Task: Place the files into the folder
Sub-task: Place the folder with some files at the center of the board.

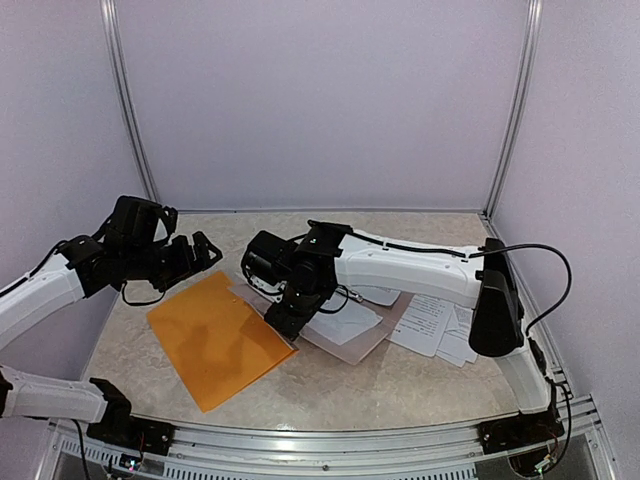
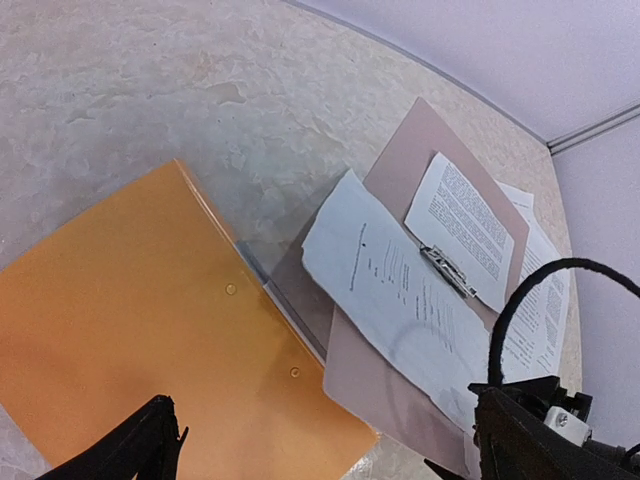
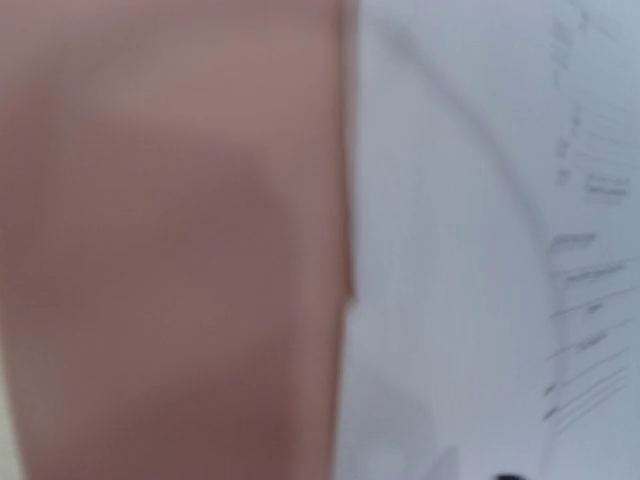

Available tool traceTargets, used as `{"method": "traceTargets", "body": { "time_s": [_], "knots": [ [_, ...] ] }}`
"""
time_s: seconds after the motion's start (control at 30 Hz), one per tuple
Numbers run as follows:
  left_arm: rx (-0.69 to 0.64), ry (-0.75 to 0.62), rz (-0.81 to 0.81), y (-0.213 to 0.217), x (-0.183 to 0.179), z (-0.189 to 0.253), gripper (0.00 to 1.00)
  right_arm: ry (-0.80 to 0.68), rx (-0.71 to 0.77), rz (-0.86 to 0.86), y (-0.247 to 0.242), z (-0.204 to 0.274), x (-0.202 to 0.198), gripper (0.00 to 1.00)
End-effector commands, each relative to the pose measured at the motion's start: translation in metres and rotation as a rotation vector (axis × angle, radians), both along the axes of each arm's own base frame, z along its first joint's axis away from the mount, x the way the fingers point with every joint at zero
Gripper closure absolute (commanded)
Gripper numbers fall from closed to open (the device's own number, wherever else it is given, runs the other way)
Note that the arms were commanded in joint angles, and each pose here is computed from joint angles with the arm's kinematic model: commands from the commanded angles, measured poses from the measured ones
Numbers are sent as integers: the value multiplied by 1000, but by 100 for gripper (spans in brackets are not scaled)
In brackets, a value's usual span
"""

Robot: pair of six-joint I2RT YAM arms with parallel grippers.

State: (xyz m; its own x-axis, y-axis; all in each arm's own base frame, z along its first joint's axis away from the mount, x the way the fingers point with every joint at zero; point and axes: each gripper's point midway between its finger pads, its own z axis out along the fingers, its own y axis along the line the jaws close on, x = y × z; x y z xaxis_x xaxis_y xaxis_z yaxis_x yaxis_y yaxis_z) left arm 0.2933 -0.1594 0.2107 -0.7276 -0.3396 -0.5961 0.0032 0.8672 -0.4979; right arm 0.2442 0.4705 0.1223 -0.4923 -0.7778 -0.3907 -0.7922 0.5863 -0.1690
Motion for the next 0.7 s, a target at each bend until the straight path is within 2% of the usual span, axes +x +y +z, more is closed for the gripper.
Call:
{"method": "traceTargets", "body": {
  "time_s": [0.0,0.13,0.33,0.5,0.67],
  "knots": [
    [72,3,16,13,5,1,1,12,126,20,6,34,-18,22],
    [70,45,-27,3,18,-9,1,39,230,58,10,49,-30,18],
    [-23,83,-89,-14,45,-17,1,70,381,111,6,64,-40,17],
    [-96,172,-198,-37,74,-38,1,90,460,25,-29,51,-13,19],
    [-109,253,-242,-56,103,-69,9,91,517,-55,-65,33,36,23]
  ]
}}
